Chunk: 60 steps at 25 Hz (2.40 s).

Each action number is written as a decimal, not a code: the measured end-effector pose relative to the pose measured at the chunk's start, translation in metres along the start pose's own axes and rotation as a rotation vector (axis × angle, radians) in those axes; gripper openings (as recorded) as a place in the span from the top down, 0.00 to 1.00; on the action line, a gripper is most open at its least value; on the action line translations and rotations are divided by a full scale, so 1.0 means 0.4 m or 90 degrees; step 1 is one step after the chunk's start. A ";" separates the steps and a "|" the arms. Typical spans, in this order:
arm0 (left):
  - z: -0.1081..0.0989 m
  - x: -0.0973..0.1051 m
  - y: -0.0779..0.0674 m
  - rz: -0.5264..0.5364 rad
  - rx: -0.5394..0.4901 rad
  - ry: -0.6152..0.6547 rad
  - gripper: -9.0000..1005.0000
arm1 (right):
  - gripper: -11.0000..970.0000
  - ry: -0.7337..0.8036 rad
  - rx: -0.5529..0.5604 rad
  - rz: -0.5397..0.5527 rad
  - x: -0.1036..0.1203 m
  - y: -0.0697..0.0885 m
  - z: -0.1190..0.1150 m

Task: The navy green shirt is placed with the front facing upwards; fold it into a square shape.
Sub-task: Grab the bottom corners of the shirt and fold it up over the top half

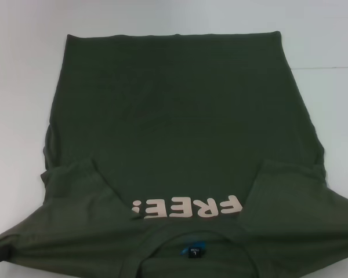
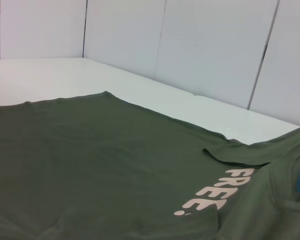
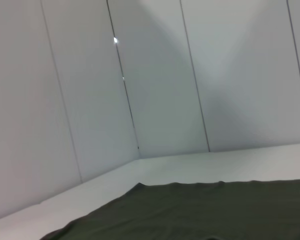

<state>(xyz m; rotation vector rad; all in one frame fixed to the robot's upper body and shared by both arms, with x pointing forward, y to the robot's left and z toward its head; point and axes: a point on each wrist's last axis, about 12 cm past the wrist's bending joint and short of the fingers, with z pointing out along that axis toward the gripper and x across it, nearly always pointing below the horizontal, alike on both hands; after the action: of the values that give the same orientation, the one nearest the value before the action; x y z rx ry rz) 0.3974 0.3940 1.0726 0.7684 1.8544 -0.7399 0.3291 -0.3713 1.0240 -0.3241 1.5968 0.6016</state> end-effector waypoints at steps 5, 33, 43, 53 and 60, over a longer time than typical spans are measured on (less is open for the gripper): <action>-0.001 0.004 -0.004 0.008 0.000 -0.004 0.88 | 0.95 -0.013 -0.002 -0.007 0.000 0.012 -0.006; 0.067 -0.020 0.052 0.039 -0.053 -0.058 0.85 | 0.95 -0.045 0.030 0.039 -0.015 -0.033 0.058; 0.230 -0.062 0.150 0.023 -0.105 -0.023 0.84 | 0.95 0.012 0.064 0.107 -0.022 -0.118 0.178; 0.340 -0.134 0.215 0.068 -0.192 -0.039 0.83 | 0.95 0.052 0.105 0.121 -0.059 -0.200 0.340; 0.396 -0.169 0.266 0.049 -0.294 -0.052 0.82 | 0.95 0.079 0.134 0.107 -0.095 -0.237 0.469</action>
<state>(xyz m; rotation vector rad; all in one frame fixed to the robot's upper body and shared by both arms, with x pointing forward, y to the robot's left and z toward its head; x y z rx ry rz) 0.5878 0.3263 1.0618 0.4972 1.8141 -0.2694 0.5410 -0.3503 1.0389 -0.0709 1.8017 0.5426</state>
